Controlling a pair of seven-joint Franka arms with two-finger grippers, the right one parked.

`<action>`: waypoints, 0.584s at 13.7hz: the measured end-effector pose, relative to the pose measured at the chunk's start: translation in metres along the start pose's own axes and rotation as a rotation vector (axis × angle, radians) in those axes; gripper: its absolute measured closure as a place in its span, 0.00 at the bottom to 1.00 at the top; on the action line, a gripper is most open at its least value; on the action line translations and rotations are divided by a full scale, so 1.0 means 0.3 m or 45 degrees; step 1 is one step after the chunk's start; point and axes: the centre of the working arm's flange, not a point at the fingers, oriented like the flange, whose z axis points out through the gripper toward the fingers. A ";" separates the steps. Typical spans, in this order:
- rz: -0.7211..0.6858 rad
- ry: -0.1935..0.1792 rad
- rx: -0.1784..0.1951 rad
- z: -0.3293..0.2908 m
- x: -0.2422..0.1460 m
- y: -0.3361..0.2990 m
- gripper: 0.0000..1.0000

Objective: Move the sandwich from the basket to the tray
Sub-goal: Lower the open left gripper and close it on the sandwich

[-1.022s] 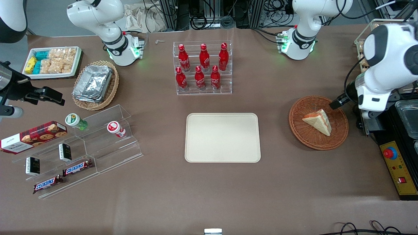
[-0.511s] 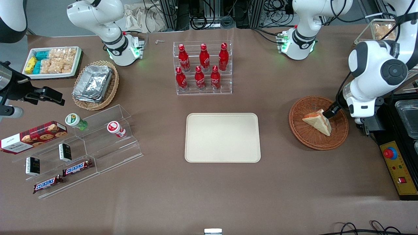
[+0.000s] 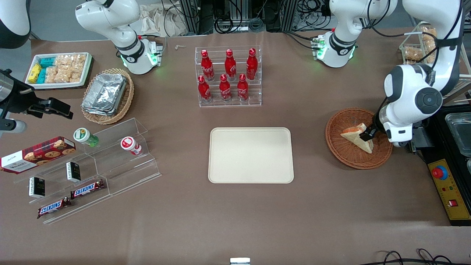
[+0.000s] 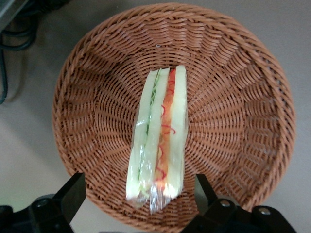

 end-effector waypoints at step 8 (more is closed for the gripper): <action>-0.013 -0.017 0.038 0.192 0.026 0.036 0.02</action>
